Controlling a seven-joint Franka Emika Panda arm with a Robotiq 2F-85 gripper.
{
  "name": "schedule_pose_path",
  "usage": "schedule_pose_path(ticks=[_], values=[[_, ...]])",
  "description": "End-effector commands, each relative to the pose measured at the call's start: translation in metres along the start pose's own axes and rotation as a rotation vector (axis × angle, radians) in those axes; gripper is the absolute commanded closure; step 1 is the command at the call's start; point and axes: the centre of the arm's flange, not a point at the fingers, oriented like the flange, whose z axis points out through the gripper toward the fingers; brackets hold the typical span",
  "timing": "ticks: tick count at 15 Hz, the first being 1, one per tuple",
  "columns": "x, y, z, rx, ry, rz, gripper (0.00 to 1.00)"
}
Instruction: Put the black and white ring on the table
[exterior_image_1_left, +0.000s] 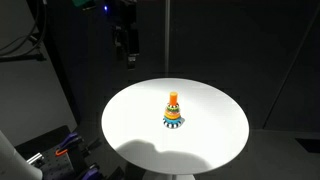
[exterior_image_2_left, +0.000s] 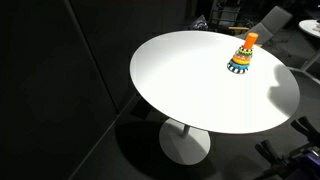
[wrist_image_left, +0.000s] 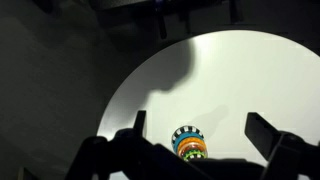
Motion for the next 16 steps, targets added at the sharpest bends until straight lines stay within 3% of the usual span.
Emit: schedule_pose_path(ticks=[1,8,16], values=[[0.000,0.000,-0.001,0.000,0.002,0.000,0.00],[0.000,0.000,-0.002,0.000,0.004,0.000,0.00],[0.040,-0.009,0.001,0.029,-0.015,0.008,0.00]])
